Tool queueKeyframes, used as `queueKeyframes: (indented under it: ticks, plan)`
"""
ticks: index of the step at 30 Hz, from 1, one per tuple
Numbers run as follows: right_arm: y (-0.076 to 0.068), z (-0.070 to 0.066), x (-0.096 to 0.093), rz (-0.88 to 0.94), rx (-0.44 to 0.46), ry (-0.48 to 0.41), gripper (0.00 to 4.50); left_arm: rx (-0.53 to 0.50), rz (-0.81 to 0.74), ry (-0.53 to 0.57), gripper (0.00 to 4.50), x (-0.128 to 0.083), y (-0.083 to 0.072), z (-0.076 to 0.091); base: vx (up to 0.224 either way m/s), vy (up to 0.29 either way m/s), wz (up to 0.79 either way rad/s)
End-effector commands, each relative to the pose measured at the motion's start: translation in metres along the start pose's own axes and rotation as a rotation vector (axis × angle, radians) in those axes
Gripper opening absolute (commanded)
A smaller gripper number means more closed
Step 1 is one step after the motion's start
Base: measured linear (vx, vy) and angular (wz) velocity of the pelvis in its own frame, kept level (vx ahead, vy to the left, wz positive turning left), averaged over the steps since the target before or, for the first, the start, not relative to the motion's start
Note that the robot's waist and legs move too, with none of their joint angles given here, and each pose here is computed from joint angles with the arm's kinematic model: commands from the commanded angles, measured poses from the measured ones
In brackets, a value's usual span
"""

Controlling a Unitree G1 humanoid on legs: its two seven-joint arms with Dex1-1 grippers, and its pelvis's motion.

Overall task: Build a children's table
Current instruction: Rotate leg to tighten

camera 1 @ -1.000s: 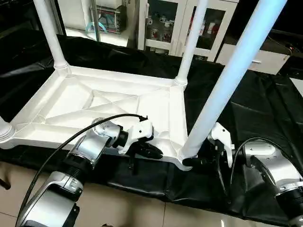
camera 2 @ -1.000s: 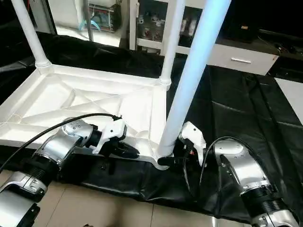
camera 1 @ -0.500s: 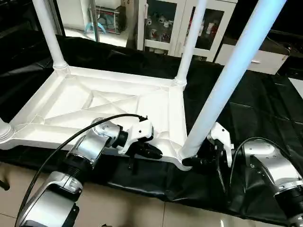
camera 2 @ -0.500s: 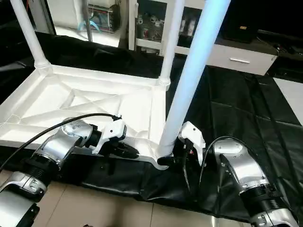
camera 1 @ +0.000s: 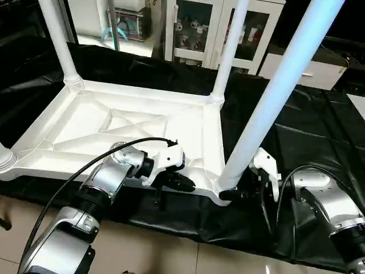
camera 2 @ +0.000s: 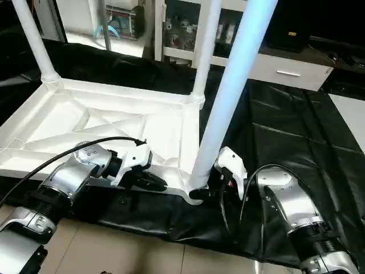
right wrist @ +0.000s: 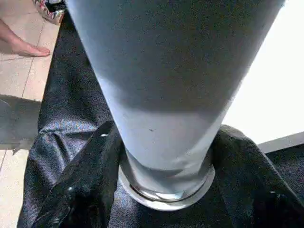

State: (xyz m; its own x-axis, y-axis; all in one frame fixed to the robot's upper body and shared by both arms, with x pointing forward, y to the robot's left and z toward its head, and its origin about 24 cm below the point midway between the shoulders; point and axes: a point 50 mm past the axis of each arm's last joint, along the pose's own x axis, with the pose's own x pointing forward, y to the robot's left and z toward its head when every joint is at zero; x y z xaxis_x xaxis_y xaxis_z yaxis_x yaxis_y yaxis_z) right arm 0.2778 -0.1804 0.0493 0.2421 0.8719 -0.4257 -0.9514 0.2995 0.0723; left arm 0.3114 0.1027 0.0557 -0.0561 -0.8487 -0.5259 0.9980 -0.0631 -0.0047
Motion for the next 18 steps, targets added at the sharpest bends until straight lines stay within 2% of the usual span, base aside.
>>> queueKeyframes:
  ticks: [1,18]
  plan:
    - [-0.0005,-0.0025,0.0019,0.0,-0.008,0.032,2.49,-0.007,-0.057,0.04,0.0,0.01,-0.0054,-0.0044,0.0,0.0,0.0]
    - [-0.0005,-0.0025,0.0019,0.0,-0.008,0.032,2.49,-0.007,-0.057,0.04,0.0,0.01,-0.0054,-0.0044,0.0,0.0,0.0]
